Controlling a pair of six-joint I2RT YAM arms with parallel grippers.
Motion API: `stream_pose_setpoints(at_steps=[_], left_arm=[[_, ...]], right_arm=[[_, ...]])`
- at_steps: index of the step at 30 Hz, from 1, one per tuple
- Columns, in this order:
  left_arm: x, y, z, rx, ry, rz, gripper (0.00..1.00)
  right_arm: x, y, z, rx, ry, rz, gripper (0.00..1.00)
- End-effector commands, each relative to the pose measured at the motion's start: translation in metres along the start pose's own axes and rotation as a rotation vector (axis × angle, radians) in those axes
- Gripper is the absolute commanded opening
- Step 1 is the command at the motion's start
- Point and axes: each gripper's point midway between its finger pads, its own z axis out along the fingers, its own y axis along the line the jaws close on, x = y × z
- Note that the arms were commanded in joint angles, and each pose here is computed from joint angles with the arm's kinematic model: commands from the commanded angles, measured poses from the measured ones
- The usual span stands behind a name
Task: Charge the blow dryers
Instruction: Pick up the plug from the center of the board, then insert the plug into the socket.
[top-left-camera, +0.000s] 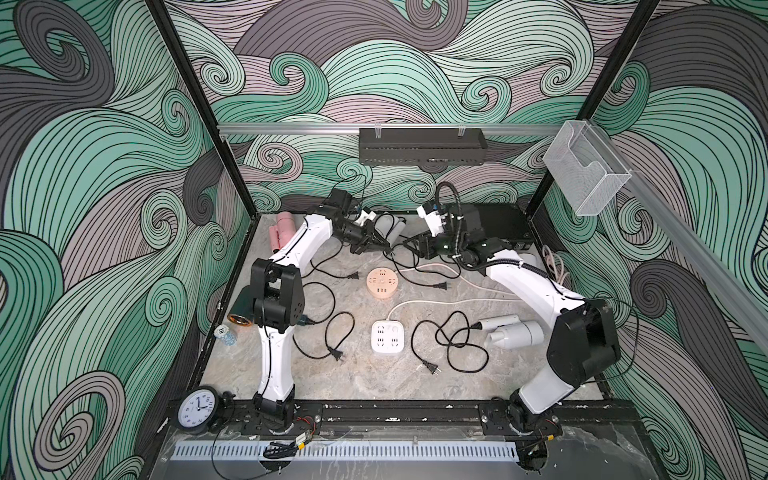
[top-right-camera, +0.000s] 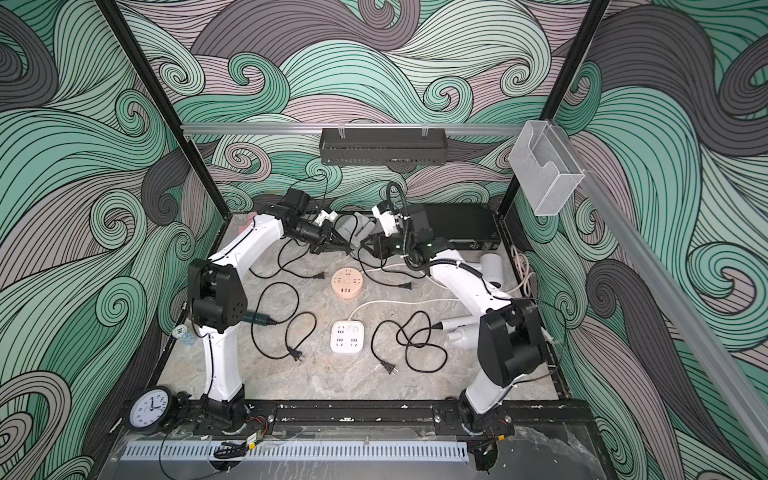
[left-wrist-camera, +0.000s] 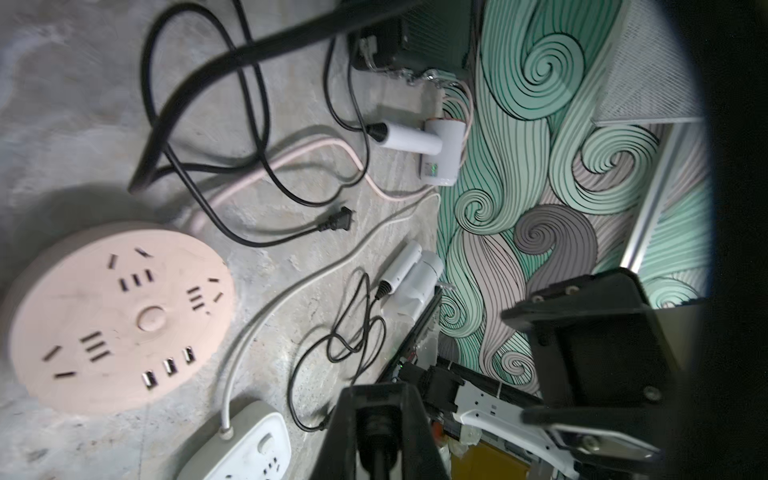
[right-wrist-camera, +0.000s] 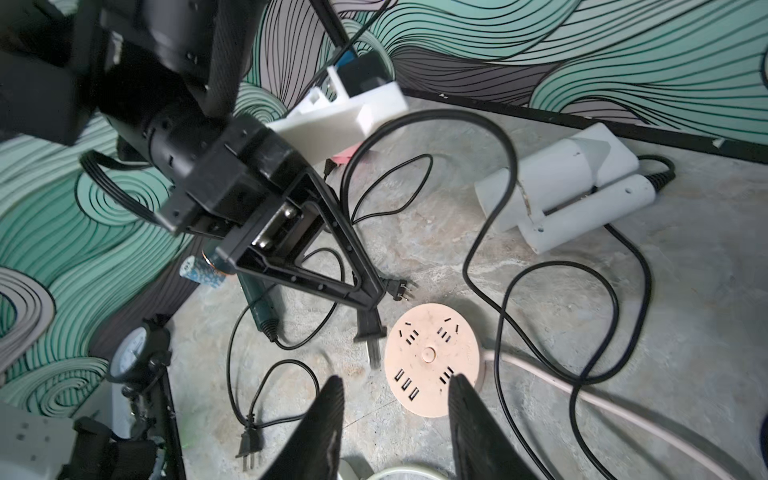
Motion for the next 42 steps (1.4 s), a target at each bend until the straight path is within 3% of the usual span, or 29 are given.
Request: stream_pose_setpoints(at_steps=[1,6,15,27,42], left_arm=[[-0.01,0.031,-0.001,-0.208,-0.016,0.047,0.0],[-0.023,0.074,0.0,-0.509,-0.066,0.105,0.0],[-0.026,0.093,0.017,-0.773,-0.119,0.247,0.0],[-0.018,0.089,0.04,-0.789,-0.221,0.266,0.0],[-0.019,0.076,0.04,-0.732,-0.33,0.31,0.0]], right_arm=[[-0.004,0.017,-0.008,-0.076,0.021,0.044,0.41],[0.012,0.01,-0.013,-0.034,0.05,0.046,0.41],[0.035,-0.004,-0.009,-0.004,0.076,0.103,0.39],[0.049,-0.014,0.0,0.018,0.125,0.146,0.36],[0.059,-0.024,0.008,0.045,0.163,0.174,0.33]])
